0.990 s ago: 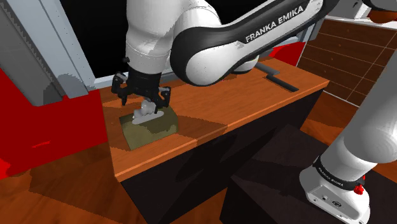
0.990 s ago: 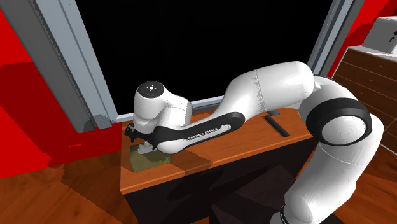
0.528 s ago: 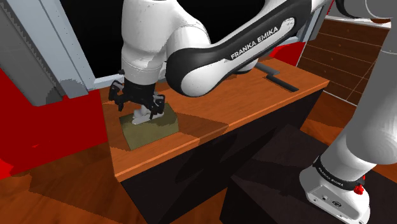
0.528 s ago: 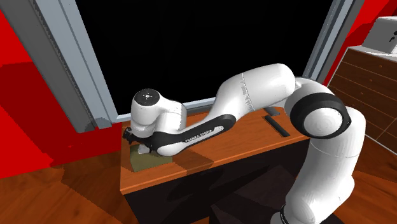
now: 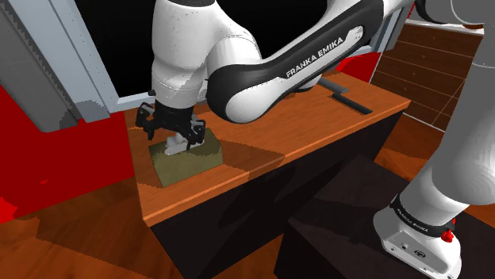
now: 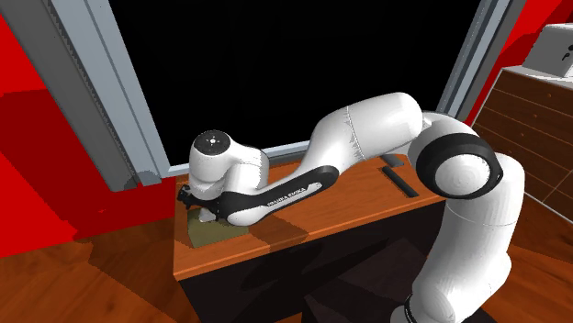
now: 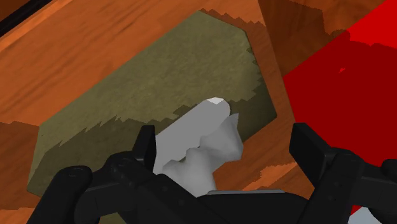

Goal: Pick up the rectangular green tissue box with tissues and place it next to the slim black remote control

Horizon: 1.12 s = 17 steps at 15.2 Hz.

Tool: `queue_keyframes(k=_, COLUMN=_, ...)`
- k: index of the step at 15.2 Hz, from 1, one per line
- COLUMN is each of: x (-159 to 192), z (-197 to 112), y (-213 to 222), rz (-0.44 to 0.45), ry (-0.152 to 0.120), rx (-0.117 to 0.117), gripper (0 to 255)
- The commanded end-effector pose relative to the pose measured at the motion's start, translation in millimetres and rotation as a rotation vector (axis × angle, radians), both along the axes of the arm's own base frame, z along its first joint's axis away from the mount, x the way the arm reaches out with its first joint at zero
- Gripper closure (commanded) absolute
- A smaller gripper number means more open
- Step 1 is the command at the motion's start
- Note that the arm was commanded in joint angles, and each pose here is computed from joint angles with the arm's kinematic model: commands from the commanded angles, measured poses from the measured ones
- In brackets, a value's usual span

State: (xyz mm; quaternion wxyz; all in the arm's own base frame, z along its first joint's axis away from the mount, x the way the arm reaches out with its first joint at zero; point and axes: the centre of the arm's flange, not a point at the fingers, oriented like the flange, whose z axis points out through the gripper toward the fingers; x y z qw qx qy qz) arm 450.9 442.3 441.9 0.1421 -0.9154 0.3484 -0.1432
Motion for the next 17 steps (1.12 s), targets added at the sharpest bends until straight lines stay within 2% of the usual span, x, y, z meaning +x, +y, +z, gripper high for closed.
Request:
queue_keyframes(k=1, x=0.0, z=0.0, y=0.0, rz=0.000, ry=0.000, rx=0.000, gripper=255)
queue_keyframes(k=10, x=0.0, z=-0.1, y=0.0, rz=0.000, ry=0.000, rx=0.000, gripper=255)
queue_keyframes(k=17, x=0.0, z=36.9, y=0.0, rz=0.000, ry=0.000, rx=0.000, gripper=255)
